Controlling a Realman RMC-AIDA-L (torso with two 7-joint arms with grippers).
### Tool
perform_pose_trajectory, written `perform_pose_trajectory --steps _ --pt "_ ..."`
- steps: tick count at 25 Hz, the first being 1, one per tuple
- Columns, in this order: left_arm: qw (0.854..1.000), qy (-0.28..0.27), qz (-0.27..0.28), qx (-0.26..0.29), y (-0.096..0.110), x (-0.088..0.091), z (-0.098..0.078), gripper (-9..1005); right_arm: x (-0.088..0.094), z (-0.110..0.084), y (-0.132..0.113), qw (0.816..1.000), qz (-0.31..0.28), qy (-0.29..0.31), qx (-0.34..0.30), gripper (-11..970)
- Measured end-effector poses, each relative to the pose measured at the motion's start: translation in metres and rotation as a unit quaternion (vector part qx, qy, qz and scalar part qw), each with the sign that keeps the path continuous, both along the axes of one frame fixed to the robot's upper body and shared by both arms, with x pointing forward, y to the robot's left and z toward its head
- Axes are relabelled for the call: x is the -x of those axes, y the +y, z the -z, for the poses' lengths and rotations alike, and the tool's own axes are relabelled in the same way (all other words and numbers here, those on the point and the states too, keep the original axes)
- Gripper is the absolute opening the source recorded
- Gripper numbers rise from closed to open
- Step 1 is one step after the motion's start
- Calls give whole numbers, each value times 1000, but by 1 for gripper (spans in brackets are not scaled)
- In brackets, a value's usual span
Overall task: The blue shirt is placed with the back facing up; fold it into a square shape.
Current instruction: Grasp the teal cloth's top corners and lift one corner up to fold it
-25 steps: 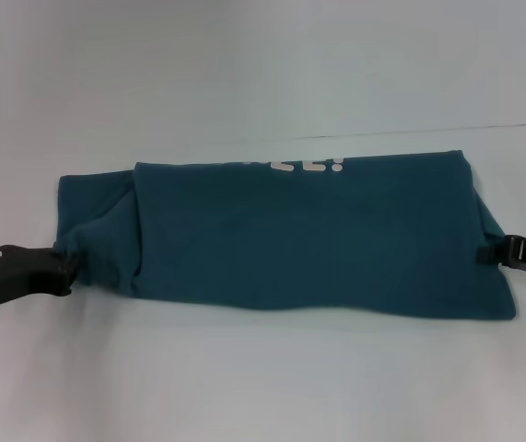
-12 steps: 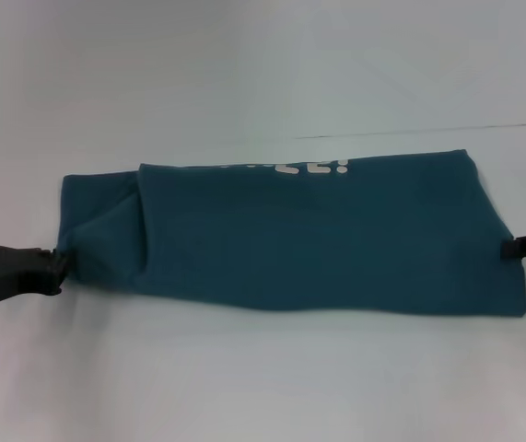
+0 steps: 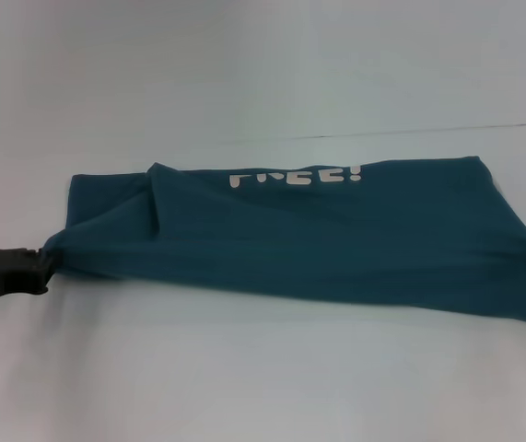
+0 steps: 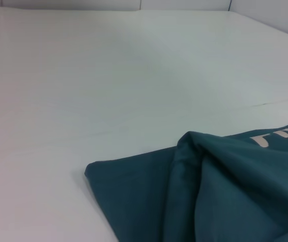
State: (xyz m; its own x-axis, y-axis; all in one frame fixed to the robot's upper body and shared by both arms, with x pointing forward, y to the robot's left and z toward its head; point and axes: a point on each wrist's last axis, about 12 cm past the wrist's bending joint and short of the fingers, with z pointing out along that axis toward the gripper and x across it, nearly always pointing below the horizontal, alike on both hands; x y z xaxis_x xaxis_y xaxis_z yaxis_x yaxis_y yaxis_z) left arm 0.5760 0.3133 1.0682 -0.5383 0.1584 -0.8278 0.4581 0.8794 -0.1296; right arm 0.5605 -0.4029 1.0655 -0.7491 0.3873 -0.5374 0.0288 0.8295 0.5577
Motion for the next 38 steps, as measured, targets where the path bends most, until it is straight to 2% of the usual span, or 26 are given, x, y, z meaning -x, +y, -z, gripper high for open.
perform_pose_trajectory --steps 12,17,23,25,28,35,38 --pt "1000 5 6 2 0 3 2 16 -1 -1 3 1000 -4 -1 -6 112" --pt "999 10 31 0 -1 7 -1 17 -1 -8 6 999 -30 -7 -20 125" --pt "1000 0 30 -6 4 7 -12 156 -1 -27 -2 998 -23 -46 -24 141" --pt "1000 -5 20 -3 6 6 -15 250 -2 -31 -2 998 -24 -52 -25 146" --pt "1000 -14 -1 11 8 1 -20 392 -6 -35 -3 998 -28 -57 -23 291" --pt "998 -27 -34 44 6 -9 -27 575 -11 -39 0 997 -37 -61 -20 633" --pt "998 -20 -42 50 -1 -14 -23 679 -11 -39 0 997 -37 -62 -20 851"
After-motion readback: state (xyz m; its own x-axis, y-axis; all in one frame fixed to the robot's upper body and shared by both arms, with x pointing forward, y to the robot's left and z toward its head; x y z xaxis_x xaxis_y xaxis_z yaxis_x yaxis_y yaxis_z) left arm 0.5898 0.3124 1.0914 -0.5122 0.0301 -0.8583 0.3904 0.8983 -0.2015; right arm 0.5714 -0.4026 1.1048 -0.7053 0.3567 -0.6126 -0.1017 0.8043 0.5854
